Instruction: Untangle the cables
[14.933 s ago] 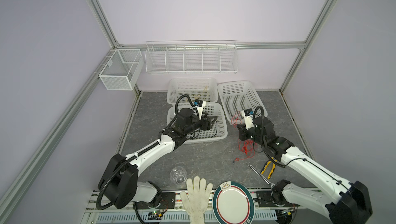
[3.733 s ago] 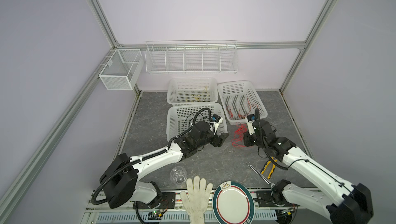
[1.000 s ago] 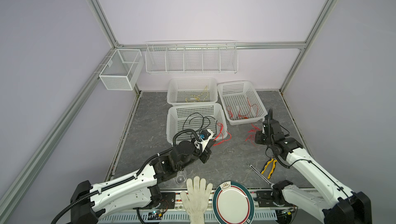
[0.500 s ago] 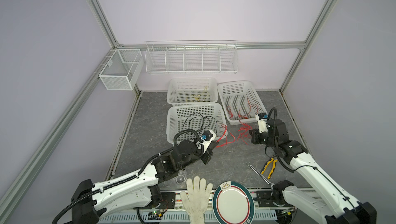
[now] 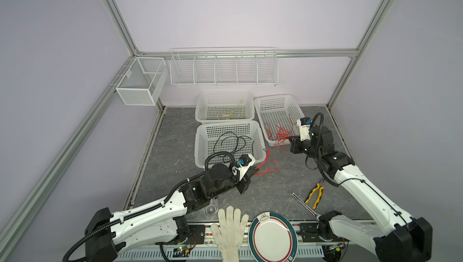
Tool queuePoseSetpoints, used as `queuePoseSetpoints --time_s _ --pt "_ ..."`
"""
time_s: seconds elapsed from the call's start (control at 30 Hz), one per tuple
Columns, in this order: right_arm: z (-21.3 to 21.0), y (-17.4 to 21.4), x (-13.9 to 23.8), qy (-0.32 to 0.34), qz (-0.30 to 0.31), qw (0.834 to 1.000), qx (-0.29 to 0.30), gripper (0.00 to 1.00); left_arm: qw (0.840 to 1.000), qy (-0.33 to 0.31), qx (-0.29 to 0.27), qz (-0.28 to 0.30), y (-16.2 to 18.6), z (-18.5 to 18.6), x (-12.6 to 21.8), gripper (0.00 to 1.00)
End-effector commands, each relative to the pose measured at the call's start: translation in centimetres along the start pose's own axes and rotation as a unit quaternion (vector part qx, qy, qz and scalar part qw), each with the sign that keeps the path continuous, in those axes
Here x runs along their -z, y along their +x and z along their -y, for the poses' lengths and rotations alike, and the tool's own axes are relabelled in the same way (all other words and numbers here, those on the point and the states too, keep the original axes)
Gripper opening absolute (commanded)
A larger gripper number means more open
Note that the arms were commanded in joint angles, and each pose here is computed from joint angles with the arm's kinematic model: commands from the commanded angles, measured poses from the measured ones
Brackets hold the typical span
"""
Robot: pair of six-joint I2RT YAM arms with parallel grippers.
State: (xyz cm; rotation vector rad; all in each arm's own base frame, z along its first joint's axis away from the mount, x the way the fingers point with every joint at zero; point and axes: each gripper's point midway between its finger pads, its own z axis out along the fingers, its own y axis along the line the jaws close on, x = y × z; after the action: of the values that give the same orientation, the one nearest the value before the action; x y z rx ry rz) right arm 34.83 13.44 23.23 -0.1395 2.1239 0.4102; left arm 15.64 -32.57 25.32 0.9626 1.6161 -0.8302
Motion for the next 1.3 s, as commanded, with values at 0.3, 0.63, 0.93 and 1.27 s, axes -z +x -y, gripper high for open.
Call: queuePoseSetpoints --time_s 0.3,0.63,0.93,1.27 --pt "4.8 -1.6 -8.5 0.123 -0.015 0.992 -0.024 0.07 1.0 -0.009 0.0 0.007 -0.3 -0.4 -0.6 0.0" --pt "6.2 1.4 -13.0 0.131 -0.067 0.988 -0.05 0.09 0.999 -0.043 -0.003 0.009 -0.7 -1.6 -0.5 0.0" --pt "6.3 -0.1 -11.2 0.133 -0.049 0.989 -0.038 0.37 0.998 -0.06 -0.003 0.01 -0.9 -2.3 -1.0 0.0" --pt "4.9 -1.2 -5.8 0.109 -0.012 0.993 -0.042 0.55 0.996 -0.092 -0.001 0.018 -1.9 -3.6 -1.5 0.0"
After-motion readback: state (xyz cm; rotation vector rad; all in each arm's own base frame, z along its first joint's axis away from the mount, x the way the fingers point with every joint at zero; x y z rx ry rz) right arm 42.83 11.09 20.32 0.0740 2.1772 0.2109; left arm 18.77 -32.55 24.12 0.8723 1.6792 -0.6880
